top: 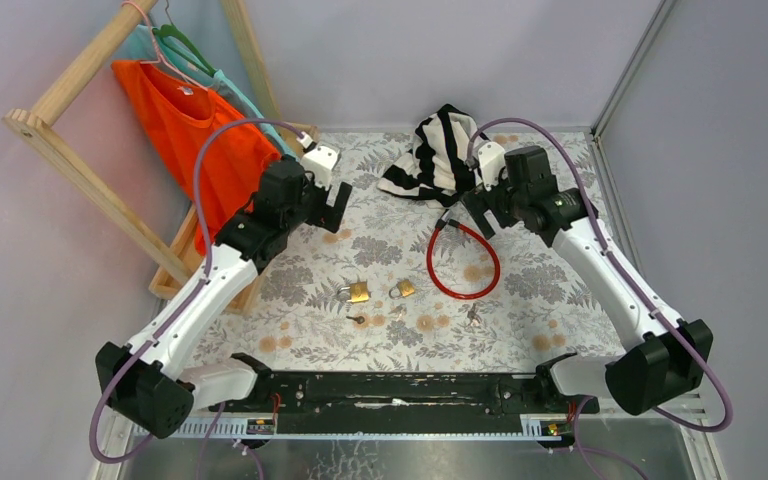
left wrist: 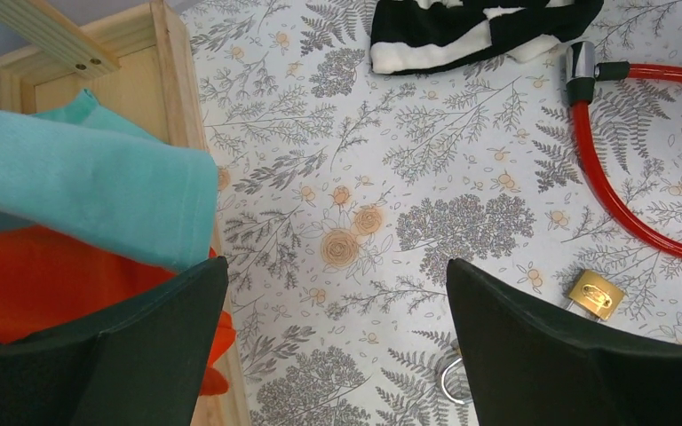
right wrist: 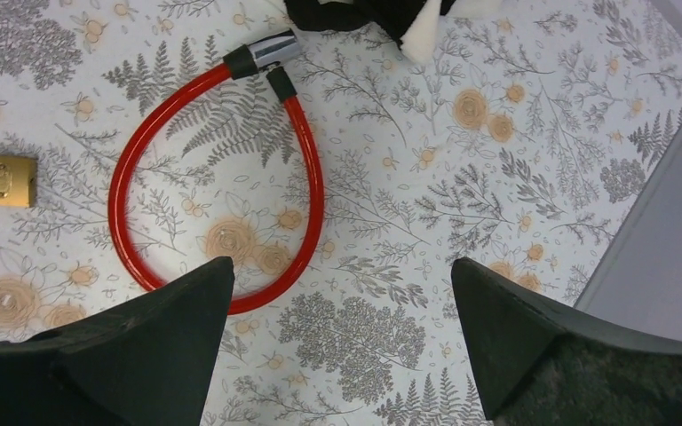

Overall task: Lock with the key
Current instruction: Reset both arms

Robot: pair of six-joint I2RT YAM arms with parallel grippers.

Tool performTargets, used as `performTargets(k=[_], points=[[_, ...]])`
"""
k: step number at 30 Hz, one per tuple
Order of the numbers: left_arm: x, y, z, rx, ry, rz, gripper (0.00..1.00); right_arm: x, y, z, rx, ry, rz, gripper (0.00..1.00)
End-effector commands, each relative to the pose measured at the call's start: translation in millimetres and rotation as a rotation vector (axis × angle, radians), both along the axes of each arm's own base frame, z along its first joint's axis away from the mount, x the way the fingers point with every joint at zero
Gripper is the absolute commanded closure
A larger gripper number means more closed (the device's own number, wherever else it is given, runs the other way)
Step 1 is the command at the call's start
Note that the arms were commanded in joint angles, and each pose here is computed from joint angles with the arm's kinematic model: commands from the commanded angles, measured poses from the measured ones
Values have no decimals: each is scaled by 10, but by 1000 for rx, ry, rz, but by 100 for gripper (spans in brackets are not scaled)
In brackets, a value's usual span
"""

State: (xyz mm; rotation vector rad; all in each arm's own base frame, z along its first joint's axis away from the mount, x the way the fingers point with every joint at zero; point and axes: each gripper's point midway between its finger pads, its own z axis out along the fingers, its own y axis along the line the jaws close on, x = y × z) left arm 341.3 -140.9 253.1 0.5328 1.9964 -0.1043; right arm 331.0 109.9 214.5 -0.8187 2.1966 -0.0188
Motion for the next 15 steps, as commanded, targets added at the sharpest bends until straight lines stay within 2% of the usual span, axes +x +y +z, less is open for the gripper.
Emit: performTargets(k=[1, 4, 8, 15], points=[[131, -49, 227, -94, -164, 7, 0, 219, -94, 256, 19, -121, -78, 1], [173, -50, 232, -134, -202, 32, 0, 255, -50, 277, 50, -125, -84, 1], [136, -108, 233, -127, -201, -19, 0, 290, -64, 221, 63, -175, -99, 1], [27, -32, 106, -93, -219, -31, 0, 87, 20, -107, 191, -212, -90, 1]])
